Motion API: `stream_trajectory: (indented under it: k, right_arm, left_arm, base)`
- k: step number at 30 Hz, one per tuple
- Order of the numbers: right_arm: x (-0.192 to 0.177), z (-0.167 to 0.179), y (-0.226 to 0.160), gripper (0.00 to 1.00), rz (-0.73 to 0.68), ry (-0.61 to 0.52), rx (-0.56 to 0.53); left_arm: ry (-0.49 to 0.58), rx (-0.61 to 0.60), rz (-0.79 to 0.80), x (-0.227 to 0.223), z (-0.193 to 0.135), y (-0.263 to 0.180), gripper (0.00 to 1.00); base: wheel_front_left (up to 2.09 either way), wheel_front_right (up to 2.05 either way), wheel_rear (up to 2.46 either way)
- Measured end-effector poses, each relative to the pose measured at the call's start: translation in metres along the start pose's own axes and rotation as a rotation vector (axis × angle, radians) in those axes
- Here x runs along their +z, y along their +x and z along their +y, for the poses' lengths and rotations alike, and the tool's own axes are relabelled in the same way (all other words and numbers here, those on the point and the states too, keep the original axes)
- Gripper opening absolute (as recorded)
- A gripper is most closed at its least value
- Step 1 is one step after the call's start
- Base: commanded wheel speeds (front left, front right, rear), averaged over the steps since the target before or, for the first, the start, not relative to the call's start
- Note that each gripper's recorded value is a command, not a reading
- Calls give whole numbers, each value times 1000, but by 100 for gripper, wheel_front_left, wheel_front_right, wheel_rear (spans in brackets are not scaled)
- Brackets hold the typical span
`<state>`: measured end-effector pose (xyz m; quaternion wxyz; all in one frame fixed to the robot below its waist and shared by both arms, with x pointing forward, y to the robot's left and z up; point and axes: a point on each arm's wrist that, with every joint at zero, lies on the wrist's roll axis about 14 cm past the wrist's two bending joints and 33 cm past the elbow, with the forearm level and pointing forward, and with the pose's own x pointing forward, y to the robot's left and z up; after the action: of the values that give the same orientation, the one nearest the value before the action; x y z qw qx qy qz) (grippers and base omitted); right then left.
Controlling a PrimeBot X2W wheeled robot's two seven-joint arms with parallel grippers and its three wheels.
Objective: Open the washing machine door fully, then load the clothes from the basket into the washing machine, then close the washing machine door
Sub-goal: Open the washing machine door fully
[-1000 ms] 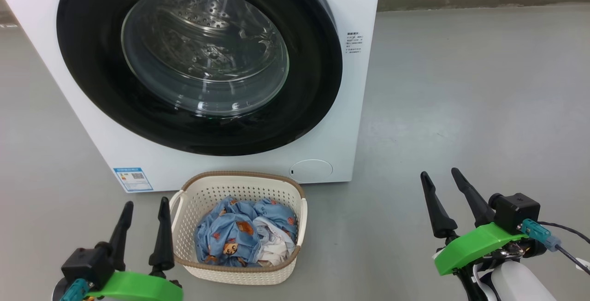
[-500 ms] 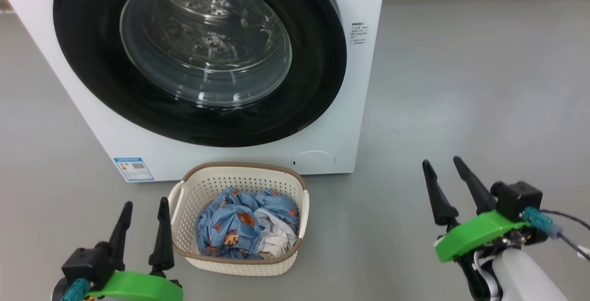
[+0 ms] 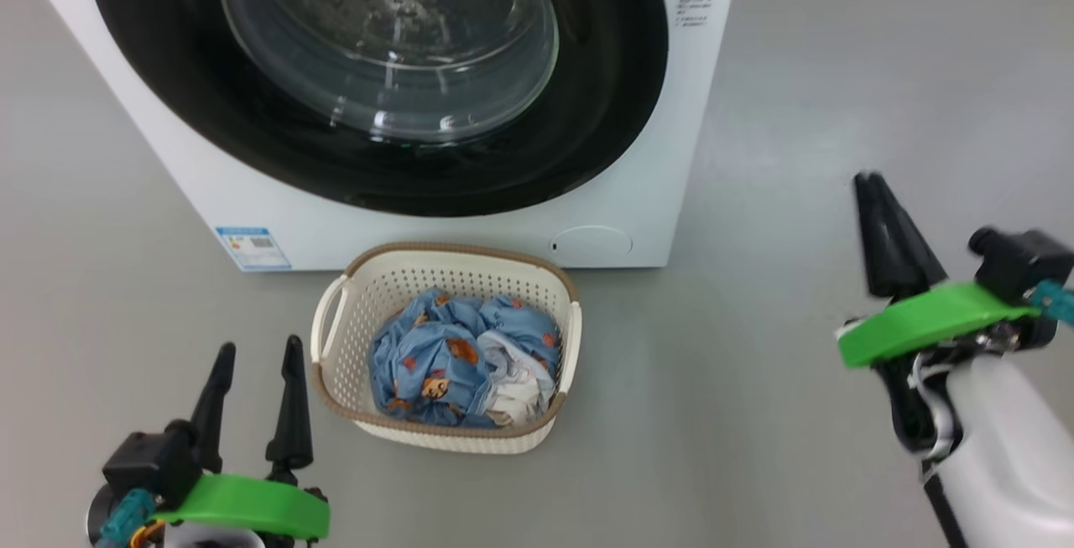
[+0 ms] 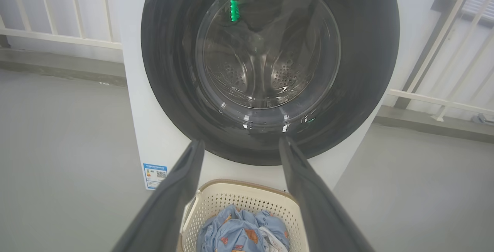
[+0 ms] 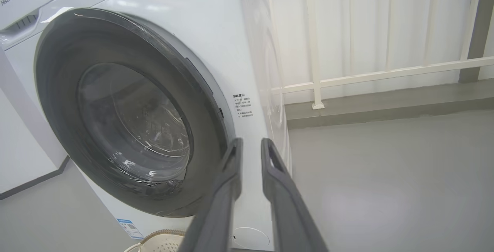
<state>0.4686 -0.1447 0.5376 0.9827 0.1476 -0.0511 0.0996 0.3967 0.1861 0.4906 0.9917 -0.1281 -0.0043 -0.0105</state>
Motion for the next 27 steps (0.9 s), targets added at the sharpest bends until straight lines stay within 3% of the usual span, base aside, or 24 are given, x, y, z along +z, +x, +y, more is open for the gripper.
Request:
stream_trajectory:
  k: [7,20,27]
  right_arm:
    - [25,-7,35,0,-71,46,16]
    - [34,-23,97,0,-105,497,-21]
    - [9,-28,128,0,39,721,-28]
  left_arm:
    - [11,22,14,-4,12,5,100]
    - [22,67,37,-13,32,19,100]
    - [9,100,46,-19,42,22,100]
  base:
    - [0,0,0]
    - [0,0,0]
    - [0,0,0]
